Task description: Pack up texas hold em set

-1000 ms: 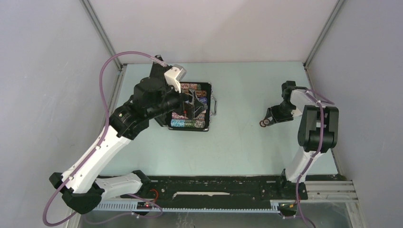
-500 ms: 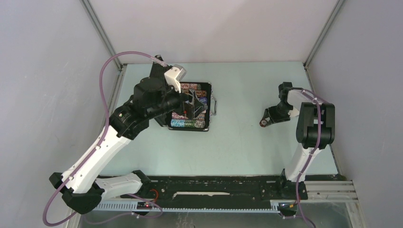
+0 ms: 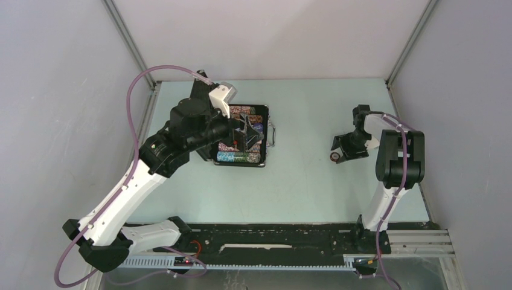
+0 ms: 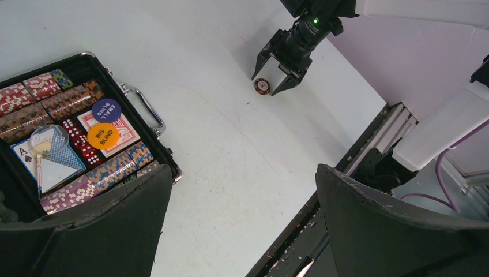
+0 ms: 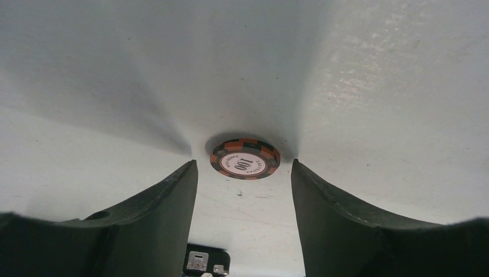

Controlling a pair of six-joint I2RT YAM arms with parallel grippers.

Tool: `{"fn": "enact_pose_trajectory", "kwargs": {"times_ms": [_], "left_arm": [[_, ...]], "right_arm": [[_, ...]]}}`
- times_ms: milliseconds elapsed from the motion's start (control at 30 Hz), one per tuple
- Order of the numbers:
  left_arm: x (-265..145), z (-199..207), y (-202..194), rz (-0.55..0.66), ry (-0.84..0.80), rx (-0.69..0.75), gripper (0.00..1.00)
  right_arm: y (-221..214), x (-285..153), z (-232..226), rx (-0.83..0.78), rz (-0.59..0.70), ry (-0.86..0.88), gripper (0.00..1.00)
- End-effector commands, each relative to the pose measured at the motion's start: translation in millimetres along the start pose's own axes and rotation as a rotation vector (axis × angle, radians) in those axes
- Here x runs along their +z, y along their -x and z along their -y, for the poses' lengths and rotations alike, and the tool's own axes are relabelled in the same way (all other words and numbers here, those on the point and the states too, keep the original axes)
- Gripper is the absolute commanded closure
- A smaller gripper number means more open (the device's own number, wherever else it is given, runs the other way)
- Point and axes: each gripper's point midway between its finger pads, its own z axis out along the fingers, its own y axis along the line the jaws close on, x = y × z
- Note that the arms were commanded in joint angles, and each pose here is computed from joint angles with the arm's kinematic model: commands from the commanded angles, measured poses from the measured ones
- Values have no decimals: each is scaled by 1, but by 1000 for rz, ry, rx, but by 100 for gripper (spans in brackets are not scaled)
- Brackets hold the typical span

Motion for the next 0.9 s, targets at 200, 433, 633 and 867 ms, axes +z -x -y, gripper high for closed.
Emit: {"fn": "enact_pose_trajectory", "kwargs": {"times_ms": [200, 433, 633, 867], "left_arm": [[3, 3, 4, 19, -21, -10, 0], [2, 4, 5, 21, -25, -10, 0], [1, 5, 5, 25, -26, -9, 0], [0, 5, 6, 26, -27, -9, 0]], "right_arm": [[-2, 3, 0, 18, -8, -22, 28], [6, 12, 4, 18, 38, -97, 31], [4, 19, 8, 9, 49, -161, 35], [1, 23, 11, 19, 59, -194, 38]]}}
